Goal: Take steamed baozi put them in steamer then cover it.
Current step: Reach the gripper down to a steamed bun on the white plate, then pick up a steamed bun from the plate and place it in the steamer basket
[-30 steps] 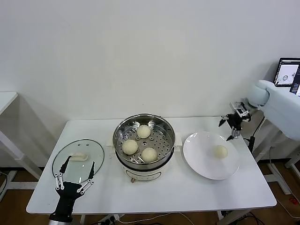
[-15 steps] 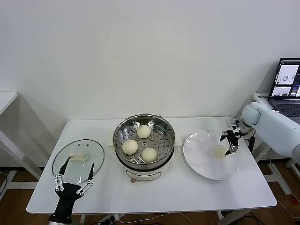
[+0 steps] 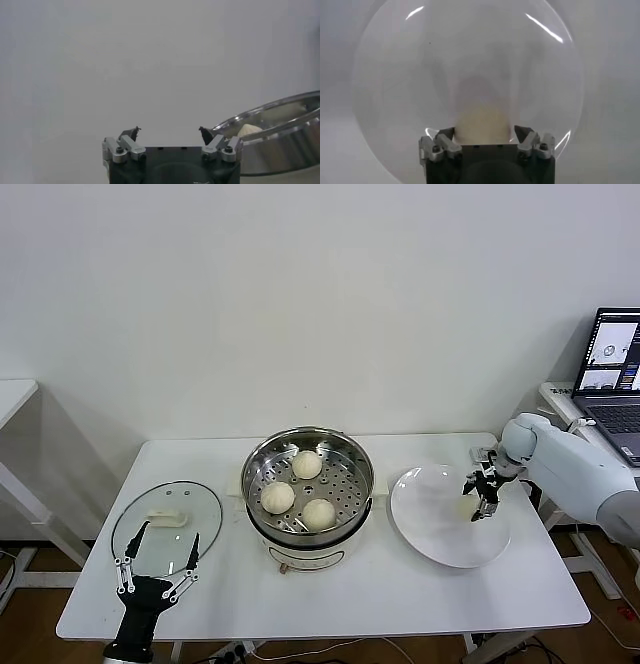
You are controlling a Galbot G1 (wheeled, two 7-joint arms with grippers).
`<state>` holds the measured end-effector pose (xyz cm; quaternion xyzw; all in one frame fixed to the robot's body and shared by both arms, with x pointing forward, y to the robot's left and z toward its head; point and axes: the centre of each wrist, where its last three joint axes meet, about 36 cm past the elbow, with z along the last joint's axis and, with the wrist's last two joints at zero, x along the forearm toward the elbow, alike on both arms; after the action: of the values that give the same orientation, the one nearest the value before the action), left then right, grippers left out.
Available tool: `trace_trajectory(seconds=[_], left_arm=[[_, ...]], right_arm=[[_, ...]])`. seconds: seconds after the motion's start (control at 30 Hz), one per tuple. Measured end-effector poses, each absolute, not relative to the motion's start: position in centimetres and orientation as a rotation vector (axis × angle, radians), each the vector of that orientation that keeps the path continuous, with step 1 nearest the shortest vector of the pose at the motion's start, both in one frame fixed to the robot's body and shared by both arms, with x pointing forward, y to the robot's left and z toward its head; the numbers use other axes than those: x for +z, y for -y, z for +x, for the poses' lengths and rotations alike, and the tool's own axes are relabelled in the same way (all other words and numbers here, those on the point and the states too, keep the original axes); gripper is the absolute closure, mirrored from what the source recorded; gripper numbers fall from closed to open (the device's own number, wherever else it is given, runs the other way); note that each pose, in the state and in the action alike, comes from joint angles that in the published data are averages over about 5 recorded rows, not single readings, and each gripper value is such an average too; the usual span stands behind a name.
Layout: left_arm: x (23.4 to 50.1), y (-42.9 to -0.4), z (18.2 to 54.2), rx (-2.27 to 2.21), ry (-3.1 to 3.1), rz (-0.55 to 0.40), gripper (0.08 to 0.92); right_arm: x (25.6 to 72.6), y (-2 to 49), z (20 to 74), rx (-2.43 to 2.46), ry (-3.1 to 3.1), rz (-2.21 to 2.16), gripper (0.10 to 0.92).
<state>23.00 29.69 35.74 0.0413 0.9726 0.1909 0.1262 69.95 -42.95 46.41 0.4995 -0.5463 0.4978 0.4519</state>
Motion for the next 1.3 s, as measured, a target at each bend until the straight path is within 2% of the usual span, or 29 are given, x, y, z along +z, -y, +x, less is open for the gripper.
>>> trace_trajectory(seconds=[0.23, 0.47, 0.7, 0.87, 1.07, 1.3], left_arm=[[35.8, -29.7, 23.1, 0.554, -2.829, 0.117, 0.177], [35.9, -29.6, 23.3, 0.554, -2.822, 0.126, 0.177], [36.2, -29.4, 23.5, 0.547, -2.813, 0.136, 0.177], [36.2, -29.3, 23.6, 0.544, -2.811, 0.136, 0.177], [36.3, -29.3, 23.6, 0.543, -2.810, 0.131, 0.177], [36.2, -29.5, 23.6, 0.546, -2.809, 0.119, 0.177]], right_arm=[[48.2, 42.9, 70.3, 1.235, 1.352, 1.235, 0.386], [54.5, 40.4, 71.8, 1.274, 1.362, 1.306, 0.386], [64.2, 33.0, 73.2, 1.358, 1.357, 1.443, 0.386], [69.3, 26.2, 72.9, 1.413, 1.327, 1.553, 0.386], [71.2, 19.0, 71.7, 1.455, 1.240, 1.640, 0.380], [70.2, 13.4, 70.6, 1.497, 1.153, 1.671, 0.378]])
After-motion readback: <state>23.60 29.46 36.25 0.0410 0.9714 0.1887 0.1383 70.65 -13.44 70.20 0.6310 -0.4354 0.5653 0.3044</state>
